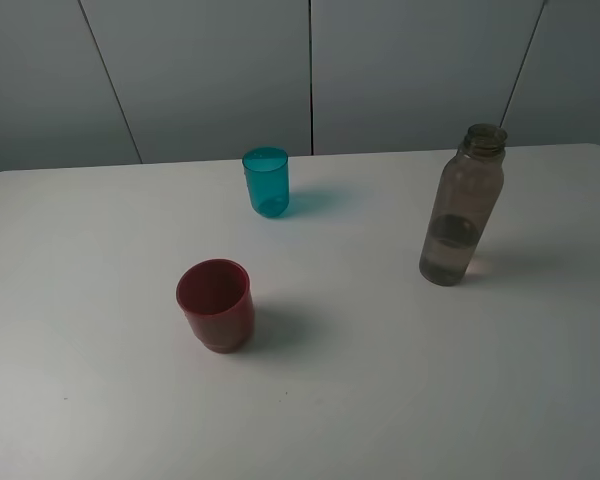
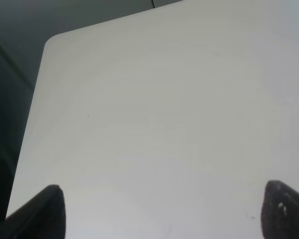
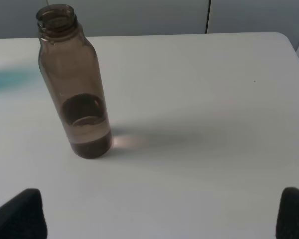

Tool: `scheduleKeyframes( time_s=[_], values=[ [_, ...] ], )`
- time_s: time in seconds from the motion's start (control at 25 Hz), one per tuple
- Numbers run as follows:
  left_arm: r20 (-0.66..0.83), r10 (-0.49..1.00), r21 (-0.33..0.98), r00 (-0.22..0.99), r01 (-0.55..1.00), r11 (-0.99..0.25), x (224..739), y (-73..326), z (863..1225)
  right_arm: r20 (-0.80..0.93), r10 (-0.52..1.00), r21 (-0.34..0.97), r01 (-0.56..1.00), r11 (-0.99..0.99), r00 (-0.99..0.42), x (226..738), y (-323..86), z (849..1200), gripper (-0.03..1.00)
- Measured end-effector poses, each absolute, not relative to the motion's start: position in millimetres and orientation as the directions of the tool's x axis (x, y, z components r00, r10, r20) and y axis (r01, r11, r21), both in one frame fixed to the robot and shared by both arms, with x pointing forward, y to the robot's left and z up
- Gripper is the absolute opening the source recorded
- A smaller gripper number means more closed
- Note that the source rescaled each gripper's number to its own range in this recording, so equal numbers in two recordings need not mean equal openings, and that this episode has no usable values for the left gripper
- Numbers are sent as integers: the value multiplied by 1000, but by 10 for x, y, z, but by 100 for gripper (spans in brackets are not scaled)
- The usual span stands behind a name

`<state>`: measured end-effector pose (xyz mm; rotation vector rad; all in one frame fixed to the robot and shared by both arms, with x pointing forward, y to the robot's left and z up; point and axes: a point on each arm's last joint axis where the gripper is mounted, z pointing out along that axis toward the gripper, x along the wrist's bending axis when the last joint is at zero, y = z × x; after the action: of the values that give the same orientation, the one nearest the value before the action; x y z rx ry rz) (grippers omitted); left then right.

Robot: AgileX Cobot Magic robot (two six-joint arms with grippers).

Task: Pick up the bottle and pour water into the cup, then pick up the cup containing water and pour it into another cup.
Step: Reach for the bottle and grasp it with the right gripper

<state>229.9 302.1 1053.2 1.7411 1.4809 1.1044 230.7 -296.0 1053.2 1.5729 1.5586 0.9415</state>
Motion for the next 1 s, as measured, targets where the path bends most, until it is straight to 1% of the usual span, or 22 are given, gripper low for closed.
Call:
scheduleKeyframes(
  time_s=[0.56,0.72,0.88,1.0],
  values=[
    [215,976,851,35,483,-205,2299,3021,10532,30,999,879,475,-35,19,2307,-2965,10532,100],
    [215,976,851,35,483,-205,2299,3021,10532,40,999,833,551,-44,20,2406,-2962,10551,100],
    [215,976,851,35,483,-205,2299,3021,10532,81,997,803,592,-68,4,2632,-2932,10759,100],
    [215,976,851,35,483,-205,2299,3021,10532,92,996,811,580,-77,3,2854,-2933,10970,100]
  ],
)
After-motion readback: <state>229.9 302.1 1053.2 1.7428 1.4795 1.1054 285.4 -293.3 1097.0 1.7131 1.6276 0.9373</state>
